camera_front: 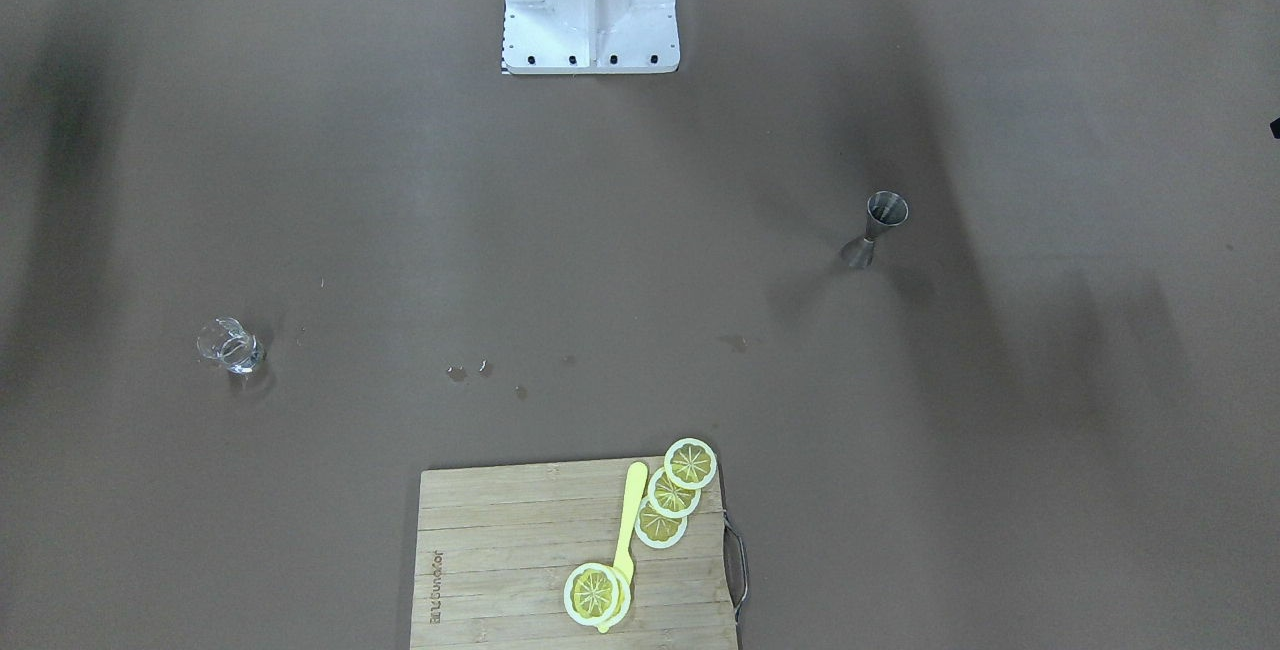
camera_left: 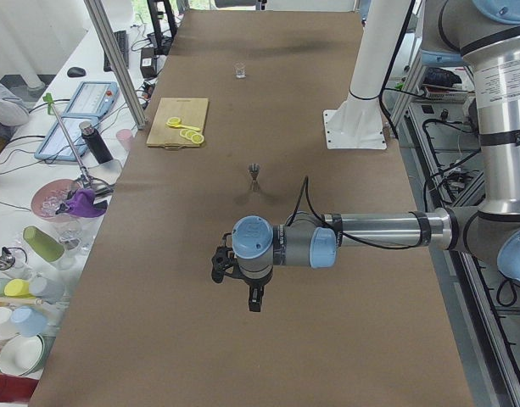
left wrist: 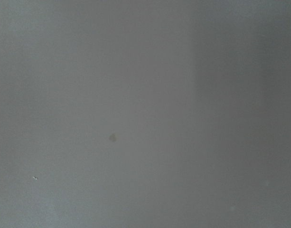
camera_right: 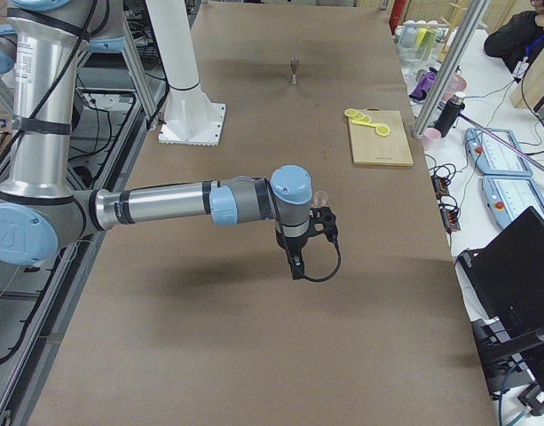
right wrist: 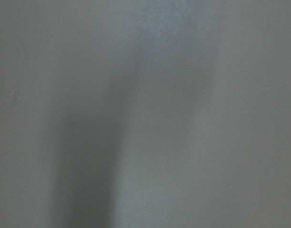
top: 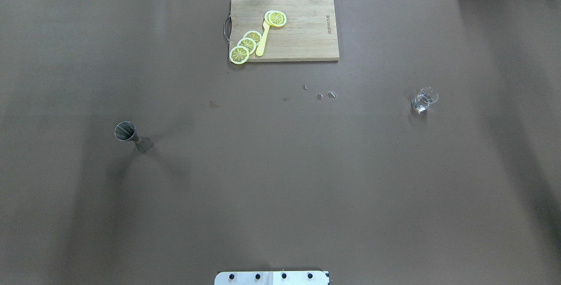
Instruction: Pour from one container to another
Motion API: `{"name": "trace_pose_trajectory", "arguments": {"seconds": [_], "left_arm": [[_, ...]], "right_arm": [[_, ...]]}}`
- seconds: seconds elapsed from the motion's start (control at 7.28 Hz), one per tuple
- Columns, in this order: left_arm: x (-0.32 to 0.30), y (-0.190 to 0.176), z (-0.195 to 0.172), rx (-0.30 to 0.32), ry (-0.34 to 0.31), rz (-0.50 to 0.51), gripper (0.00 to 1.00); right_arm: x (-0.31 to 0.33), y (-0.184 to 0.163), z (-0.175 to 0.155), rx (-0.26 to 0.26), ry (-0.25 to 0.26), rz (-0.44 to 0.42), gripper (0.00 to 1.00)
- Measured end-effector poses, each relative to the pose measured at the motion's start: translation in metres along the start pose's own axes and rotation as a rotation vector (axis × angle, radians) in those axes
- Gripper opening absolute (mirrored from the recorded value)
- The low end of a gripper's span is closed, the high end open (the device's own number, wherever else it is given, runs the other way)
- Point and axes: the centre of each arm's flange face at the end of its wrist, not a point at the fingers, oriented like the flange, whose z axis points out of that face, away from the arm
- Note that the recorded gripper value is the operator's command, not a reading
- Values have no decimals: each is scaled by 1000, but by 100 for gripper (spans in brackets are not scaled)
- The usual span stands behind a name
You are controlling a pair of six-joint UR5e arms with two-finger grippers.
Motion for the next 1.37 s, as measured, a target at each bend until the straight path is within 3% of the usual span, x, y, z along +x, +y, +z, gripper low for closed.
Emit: {"name": "trace_pose_trajectory", "arguments": {"seconds": [0.69, 1.37], "left_arm": [[-3, 3, 1, -3, -12, -5, 99], [-5, 5, 1, -3, -12, -10, 99]], "right_arm": [[5, 0, 4, -14, 9, 31, 100], [9, 1, 2, -23, -12, 153, 100]]}}
